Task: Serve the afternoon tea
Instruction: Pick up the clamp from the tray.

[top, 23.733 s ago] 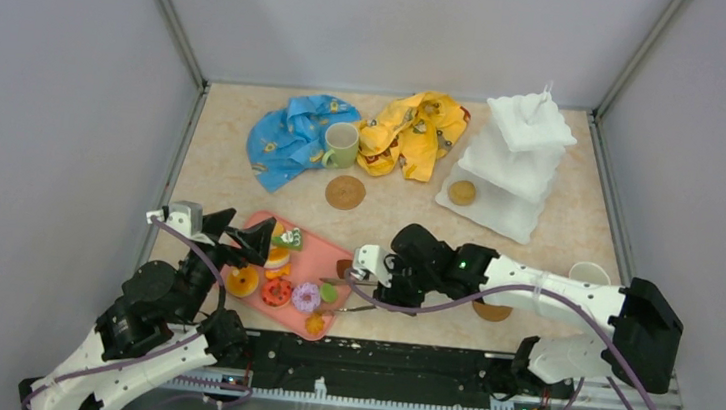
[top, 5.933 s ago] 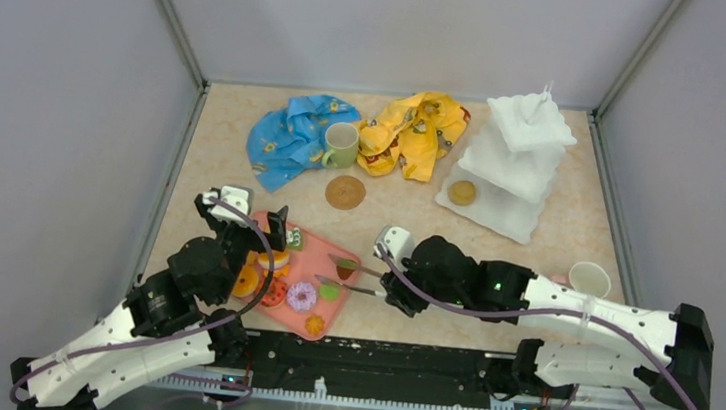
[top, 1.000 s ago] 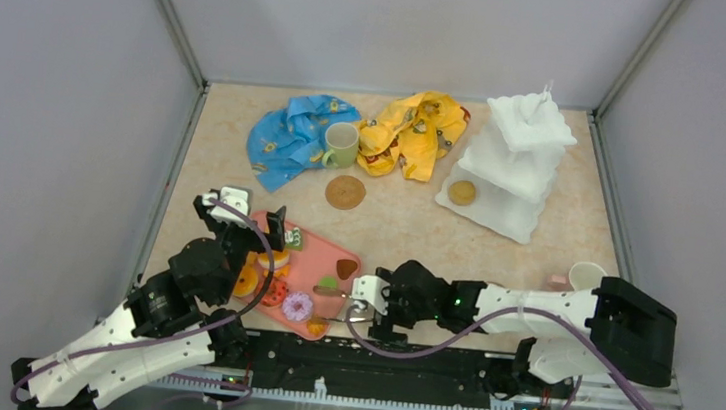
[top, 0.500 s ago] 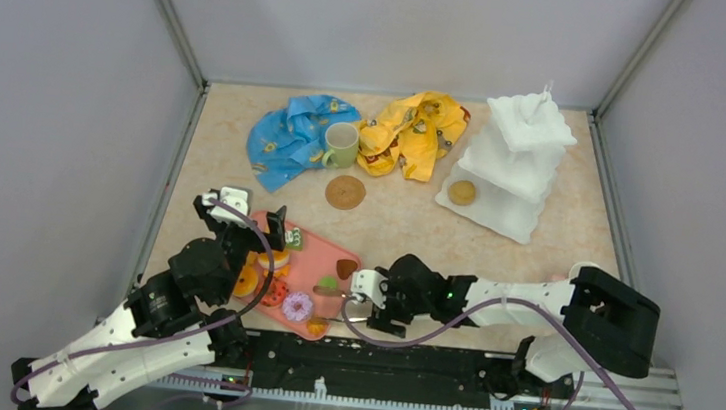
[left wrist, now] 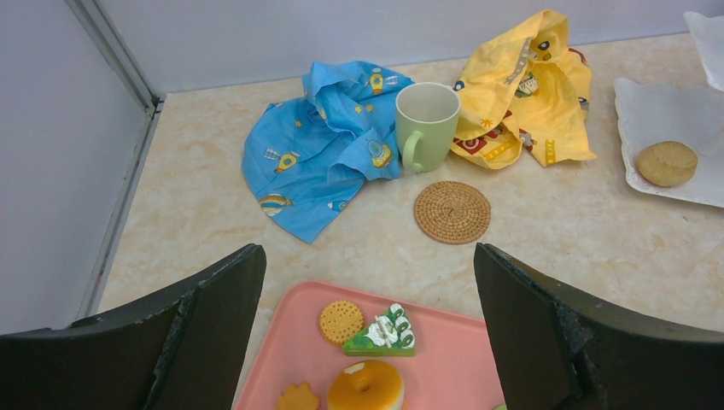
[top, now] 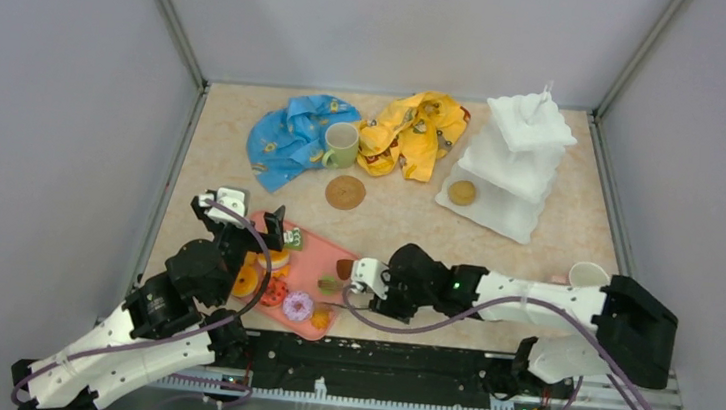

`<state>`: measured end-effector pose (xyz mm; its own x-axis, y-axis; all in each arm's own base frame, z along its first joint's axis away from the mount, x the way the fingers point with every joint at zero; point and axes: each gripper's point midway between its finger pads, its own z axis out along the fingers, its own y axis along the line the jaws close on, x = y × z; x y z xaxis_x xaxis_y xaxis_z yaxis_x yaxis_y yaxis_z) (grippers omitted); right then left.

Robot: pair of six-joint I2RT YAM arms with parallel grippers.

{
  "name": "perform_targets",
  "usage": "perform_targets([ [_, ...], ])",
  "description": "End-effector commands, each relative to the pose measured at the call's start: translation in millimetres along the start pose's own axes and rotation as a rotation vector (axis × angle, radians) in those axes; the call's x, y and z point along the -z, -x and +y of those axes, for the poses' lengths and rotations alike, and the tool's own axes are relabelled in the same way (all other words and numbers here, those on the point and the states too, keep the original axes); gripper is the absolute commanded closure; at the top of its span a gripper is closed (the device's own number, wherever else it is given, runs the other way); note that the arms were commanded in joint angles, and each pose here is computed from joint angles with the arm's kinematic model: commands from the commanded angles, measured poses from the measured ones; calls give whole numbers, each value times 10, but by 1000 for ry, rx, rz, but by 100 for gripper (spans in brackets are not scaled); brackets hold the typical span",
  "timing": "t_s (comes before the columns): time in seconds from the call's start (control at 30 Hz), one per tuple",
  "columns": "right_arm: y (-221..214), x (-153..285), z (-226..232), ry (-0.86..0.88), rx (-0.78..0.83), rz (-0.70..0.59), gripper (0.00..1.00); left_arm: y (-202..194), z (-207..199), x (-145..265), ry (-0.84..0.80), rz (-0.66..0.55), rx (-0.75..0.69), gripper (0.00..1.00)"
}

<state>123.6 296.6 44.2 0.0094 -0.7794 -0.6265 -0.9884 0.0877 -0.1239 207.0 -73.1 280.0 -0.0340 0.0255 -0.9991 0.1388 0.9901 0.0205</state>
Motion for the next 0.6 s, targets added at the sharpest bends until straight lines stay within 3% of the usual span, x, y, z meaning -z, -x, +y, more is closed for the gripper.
perform_targets([
  [0.0, 742, 524, -177, -69, -52, -209, 52, 89, -4, 1, -5, -33, 25, 1],
  [0.23, 983, 829, -235, -102, -187, -250, 53, 80, -50, -5, -27, -30, 22, 1],
  [0.37, 1098, 914, -259, -105, -224, -262, 51, 198, -347, 46, -201, -52, 61, 4],
  [0.47, 989, 818, -353, -167, -274, -222, 51, 333, -534, 104, -308, -67, 104, 5],
  [0.57, 741, 722, -501, -289, -403, -136, 51, 274, -553, 67, -270, 18, 161, 6],
])
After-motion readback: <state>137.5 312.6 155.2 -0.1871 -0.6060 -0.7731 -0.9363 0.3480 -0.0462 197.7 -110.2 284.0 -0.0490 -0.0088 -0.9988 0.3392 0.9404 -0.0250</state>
